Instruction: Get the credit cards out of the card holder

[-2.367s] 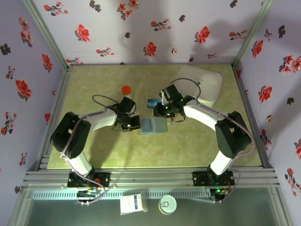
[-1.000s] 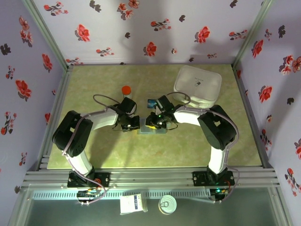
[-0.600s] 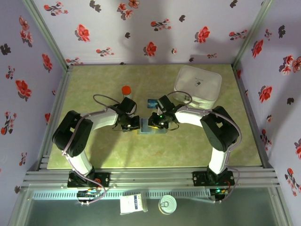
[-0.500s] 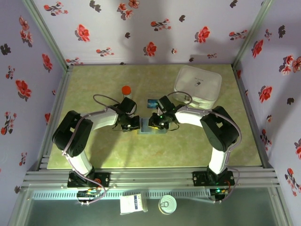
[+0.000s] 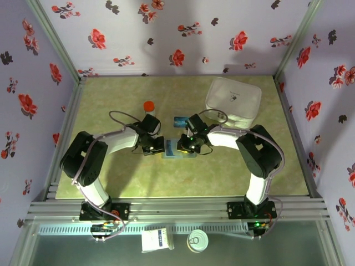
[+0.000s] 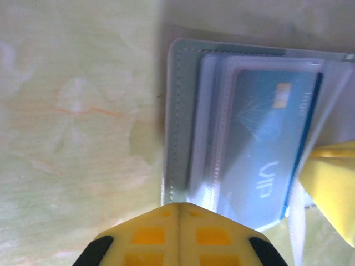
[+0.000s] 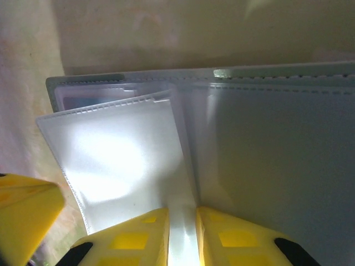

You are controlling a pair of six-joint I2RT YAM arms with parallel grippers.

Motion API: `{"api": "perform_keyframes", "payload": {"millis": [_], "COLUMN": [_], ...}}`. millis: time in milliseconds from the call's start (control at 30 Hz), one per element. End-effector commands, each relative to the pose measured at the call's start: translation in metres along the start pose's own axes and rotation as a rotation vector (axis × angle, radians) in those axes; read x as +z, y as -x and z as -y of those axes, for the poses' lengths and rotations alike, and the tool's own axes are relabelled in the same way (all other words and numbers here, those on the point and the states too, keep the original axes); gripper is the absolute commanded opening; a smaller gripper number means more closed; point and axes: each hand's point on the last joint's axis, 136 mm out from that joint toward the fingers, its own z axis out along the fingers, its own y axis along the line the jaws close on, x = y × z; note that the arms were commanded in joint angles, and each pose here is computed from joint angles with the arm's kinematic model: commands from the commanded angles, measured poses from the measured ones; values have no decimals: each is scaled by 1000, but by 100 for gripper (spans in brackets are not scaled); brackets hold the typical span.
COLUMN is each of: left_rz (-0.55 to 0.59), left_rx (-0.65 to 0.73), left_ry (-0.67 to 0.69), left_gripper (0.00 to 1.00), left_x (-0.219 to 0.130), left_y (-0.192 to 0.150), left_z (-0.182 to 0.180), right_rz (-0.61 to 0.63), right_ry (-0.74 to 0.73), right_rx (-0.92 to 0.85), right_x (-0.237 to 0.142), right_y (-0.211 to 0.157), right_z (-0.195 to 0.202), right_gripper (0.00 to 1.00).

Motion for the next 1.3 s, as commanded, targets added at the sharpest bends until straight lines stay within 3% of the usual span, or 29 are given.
{"api": "perform_keyframes", "payload": {"millis": [0, 233, 367, 567, 833, 1133, 1267], "left_rz": [52, 30, 7, -11, -22, -18, -23], "left_rx": [12, -20, -36, -52, -58, -41, -26], "left_ry": [-85, -177, -191, -213, -232, -252, -262], "left_gripper": [11, 30, 36, 36, 27, 25, 29], "left_x": [-18, -6, 7, 20, 26, 15, 15], "left_y": [13, 17, 18, 18, 18, 21, 22], "left_z": [27, 44, 45, 47, 52, 67, 78], "right_rz": [-3, -2, -3, -5, 5, 122, 173], "right_ry": [-10, -2, -3, 6, 10, -35, -31], "right_rx": [8, 13, 12, 11, 5, -18, 9], "right_x": [-1, -1, -2, -5, -10, -54, -75], "right_y": [-3, -3, -5, -6, -5, 8, 14], "right_z": [7, 6, 7, 5, 3, 3, 11], "right_gripper": [21, 21, 22, 24, 25, 28, 29]}}
